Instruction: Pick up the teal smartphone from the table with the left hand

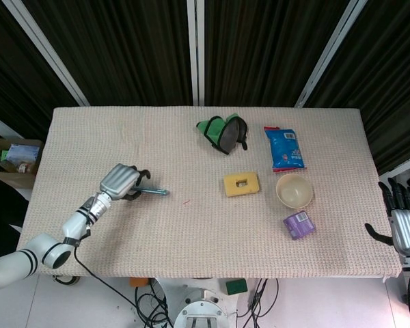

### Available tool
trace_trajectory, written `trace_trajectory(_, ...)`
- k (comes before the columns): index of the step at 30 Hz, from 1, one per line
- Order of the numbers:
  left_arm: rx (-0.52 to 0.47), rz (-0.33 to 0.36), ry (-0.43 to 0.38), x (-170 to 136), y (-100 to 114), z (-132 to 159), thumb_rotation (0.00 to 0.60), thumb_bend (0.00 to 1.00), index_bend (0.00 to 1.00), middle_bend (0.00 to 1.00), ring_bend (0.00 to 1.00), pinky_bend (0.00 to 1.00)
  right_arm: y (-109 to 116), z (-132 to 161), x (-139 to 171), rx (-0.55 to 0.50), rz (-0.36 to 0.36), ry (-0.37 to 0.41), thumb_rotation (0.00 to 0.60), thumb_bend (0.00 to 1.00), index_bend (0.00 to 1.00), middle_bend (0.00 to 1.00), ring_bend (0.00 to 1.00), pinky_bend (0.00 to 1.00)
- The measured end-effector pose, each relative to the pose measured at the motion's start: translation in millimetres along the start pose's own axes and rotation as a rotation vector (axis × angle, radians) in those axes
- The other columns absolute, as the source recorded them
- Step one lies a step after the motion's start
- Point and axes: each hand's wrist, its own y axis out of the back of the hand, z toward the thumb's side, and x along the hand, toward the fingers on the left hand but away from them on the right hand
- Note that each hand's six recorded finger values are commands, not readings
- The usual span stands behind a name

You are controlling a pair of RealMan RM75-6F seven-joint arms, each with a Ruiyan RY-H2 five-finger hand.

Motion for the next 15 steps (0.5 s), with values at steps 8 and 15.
trace_trajectory(8,-0.022,0.119,0.056,29.5,23.1,-3.1,0.6,0.35,0.01,0.09,0.08,0.29,-2.8,-2.5,-2.5,0.0,0.007,-0.006,0.6,0.24,0.0,0.0,0.0,0.0)
trace_trajectory(15,0.033,0.192,0.073,32.2,39.8,-5.7,0.6,0.34,0.01,0.08,0.07,0.25,-1.4,-5.2,-2.4,-0.005,-0.002,-0.011,0.6,0.24,0.0,0.0,0.0,0.0)
